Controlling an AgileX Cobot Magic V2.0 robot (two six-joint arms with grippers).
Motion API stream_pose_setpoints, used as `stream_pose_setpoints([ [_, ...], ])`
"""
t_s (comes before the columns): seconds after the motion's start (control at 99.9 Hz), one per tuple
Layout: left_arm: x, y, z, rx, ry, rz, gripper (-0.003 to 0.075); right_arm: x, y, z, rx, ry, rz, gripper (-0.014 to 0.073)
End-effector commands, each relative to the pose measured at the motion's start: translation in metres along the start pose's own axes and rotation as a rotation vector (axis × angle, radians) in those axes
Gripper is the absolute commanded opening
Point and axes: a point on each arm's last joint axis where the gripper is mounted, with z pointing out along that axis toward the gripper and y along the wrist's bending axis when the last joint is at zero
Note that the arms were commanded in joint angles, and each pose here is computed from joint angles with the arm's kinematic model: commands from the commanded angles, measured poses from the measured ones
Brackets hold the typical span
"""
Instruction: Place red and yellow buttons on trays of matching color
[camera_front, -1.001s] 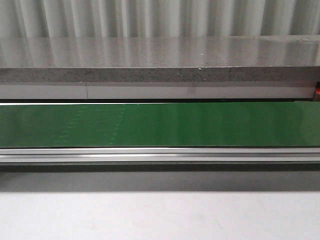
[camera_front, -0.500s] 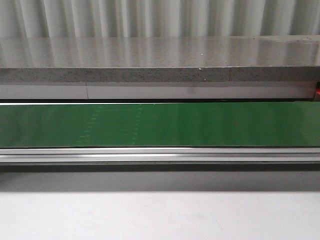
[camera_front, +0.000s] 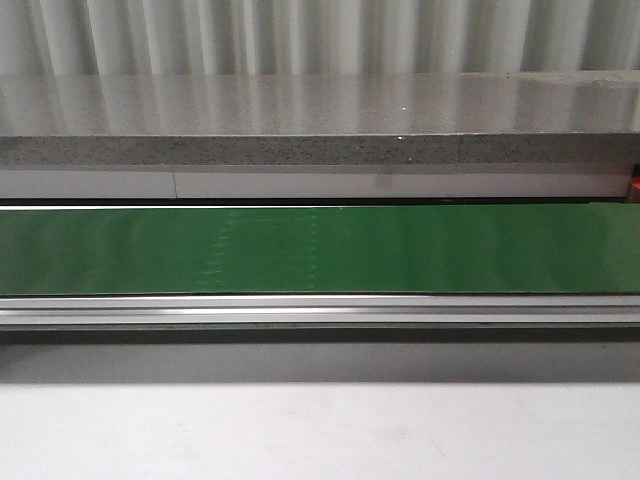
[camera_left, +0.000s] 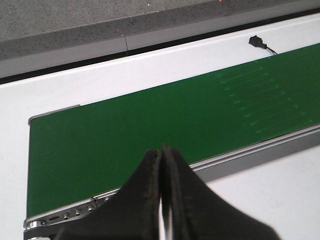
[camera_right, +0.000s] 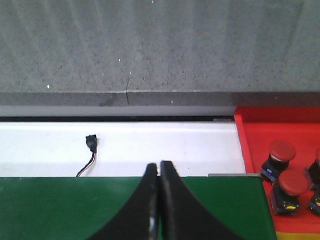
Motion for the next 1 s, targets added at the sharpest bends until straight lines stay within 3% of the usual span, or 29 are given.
stream_pose_setpoints([
  [0.0, -0.013, 0.0, -0.004, -0.006, -0.088, -0.013, -0.002, -0.004, -0.001, -0.015, -0.001, -0.192, -0.017, -0.0068],
  [0.45, -0.013, 0.0, -0.004, -0.006, -0.088, -0.013, -0.002, 0.093, -0.011, -0.044, -0.047, -0.462, 0.001, -0.0068],
  [0.991, -0.013, 0.0, -0.004, -0.006, -0.088, -0.013, -0.002, 0.166, -0.024, -0.05, 0.022, -0.428, -0.006, -0.0068],
])
